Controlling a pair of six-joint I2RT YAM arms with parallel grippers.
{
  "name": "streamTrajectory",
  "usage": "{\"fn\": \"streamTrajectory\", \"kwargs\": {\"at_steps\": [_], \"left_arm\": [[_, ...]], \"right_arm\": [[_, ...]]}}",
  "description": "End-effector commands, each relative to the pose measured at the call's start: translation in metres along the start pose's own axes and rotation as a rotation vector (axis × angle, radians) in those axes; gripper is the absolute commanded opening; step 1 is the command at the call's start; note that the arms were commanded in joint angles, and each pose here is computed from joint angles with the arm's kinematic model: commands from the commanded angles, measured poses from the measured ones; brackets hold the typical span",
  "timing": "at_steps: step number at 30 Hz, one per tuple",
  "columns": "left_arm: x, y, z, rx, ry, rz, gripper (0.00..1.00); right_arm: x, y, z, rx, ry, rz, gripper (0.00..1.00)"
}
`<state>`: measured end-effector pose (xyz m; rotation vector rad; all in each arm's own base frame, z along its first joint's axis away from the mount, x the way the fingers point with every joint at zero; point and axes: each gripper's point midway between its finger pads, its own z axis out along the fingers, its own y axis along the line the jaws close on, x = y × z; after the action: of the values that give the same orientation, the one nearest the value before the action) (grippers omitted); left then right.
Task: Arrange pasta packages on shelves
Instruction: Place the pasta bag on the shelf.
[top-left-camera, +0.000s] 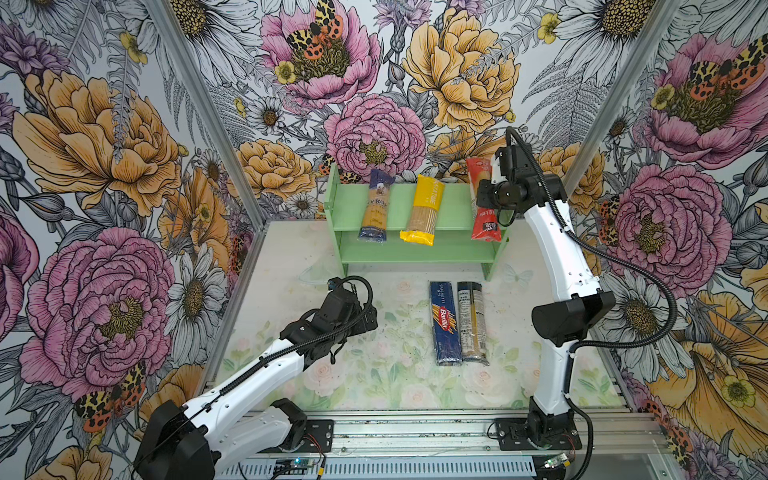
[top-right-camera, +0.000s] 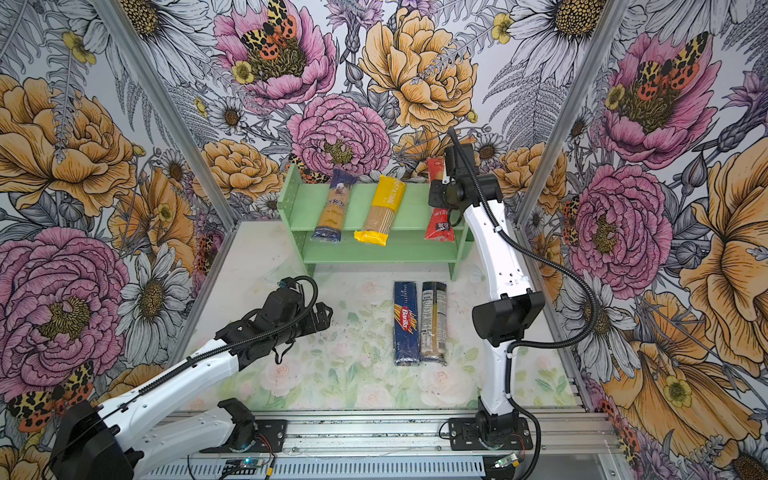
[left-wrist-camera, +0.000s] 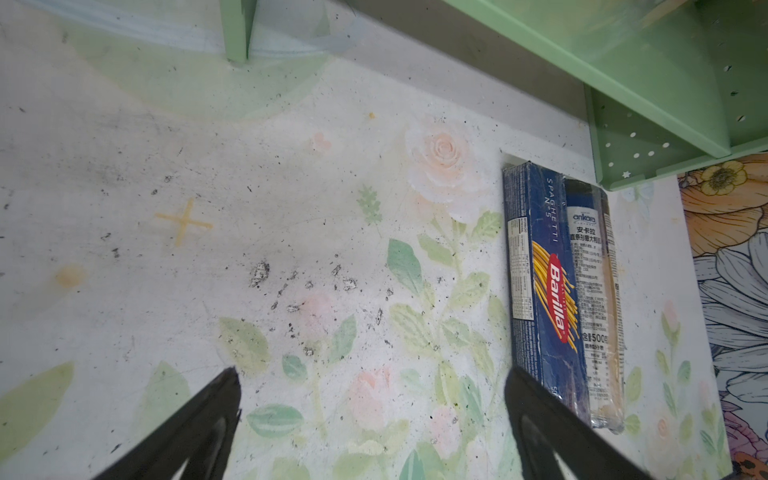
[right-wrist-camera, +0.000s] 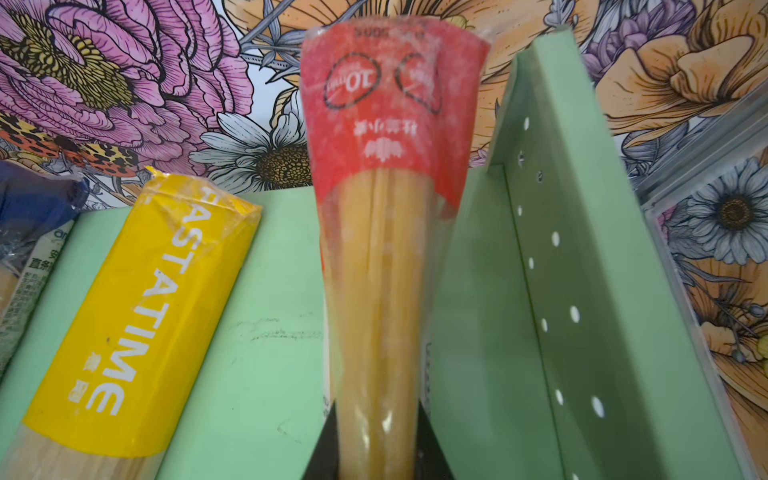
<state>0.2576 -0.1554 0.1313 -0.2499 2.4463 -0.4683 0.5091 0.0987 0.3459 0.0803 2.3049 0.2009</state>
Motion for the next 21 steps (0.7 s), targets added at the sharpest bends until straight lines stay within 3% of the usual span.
{"fn": "streamTrajectory", "kwargs": {"at_steps": [1, 21], "left_arm": [[-0.013, -0.010, -0.004, 0.023, -0.038, -0.006, 0.99], [-0.009, -0.006, 0.000, 0.015, -0.032, 0.002, 0.99]], "right_arm": [[-0.052, 0.019, -0.041, -0.077, -0.212, 0.003, 0.00], [-0.033, 0.034, -0.002, -0.054, -0.144, -0.042, 0.02]]}}
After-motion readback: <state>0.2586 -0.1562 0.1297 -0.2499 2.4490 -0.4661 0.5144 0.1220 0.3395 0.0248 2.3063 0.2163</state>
